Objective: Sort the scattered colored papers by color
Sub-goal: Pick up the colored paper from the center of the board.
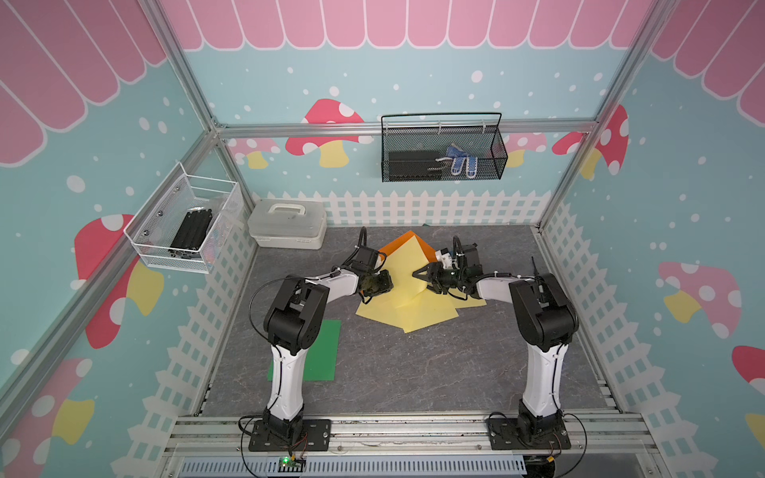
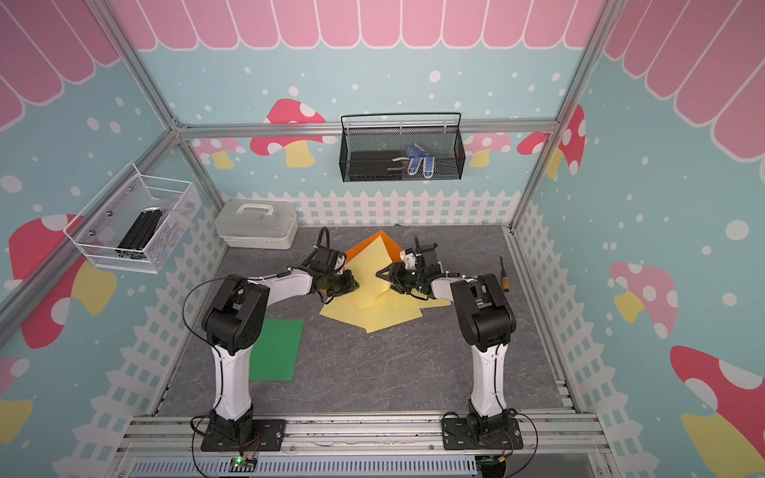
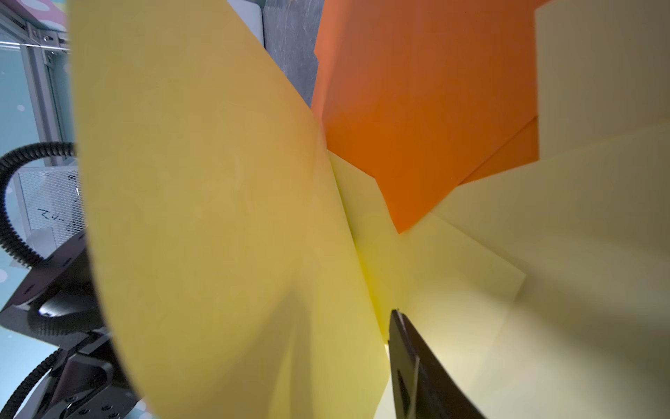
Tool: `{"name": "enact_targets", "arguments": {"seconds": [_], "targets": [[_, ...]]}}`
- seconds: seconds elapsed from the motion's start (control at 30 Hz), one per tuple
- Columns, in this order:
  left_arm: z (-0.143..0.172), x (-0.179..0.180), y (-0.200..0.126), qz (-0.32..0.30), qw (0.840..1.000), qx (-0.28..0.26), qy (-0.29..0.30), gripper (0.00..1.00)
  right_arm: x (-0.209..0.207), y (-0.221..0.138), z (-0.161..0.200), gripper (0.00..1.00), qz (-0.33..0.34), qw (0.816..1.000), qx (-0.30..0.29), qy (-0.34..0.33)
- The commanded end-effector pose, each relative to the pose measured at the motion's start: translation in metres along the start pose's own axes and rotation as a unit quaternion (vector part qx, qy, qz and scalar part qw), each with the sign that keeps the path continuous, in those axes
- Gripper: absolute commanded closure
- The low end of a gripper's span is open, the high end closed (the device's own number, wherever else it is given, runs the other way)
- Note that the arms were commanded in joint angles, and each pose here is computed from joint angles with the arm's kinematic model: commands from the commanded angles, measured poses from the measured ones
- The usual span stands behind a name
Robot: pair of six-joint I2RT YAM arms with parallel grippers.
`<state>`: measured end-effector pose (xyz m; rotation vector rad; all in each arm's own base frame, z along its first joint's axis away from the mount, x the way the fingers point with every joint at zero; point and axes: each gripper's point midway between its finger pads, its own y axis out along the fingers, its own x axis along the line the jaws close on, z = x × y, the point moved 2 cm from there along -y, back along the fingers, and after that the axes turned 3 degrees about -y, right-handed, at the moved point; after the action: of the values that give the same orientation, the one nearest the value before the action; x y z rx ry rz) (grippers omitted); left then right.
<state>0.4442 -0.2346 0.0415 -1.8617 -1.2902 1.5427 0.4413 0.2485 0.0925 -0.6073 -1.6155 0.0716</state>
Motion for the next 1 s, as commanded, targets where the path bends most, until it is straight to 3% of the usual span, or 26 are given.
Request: {"name": "enact_targets", "arguments": {"seconds": [0.0,0.5,0.73,0.83,0.9,0.97], "targets": [[0.021,0.026,0.010,-0.038,0.999,0.029,-0.020,0.78,0.009,0.006,-0.012,0.48,-0.044,0.998,-0.030,0.017],[0.017,0.022,0.007,-0.034,0.999,0.019,-0.021,0.78,0.045,0.004,0.006,0.50,-0.056,0.998,-0.040,-0.001],[0.011,0.015,-0.001,-0.018,1.000,0.002,-0.014,0.77,0.035,0.005,0.011,0.77,0.021,0.999,-0.021,-0.037],[0.004,0.004,-0.012,0.004,1.000,-0.021,-0.005,0.76,0.026,0.005,0.011,0.78,0.063,0.997,-0.014,-0.048],[0.000,-0.005,-0.022,0.023,0.999,-0.038,0.002,0.75,0.018,0.004,0.011,0.71,0.094,0.994,-0.008,-0.055],[-0.005,-0.013,-0.033,0.036,0.998,-0.056,0.011,0.74,0.013,0.002,0.012,0.70,0.117,0.991,-0.006,-0.060]]}}
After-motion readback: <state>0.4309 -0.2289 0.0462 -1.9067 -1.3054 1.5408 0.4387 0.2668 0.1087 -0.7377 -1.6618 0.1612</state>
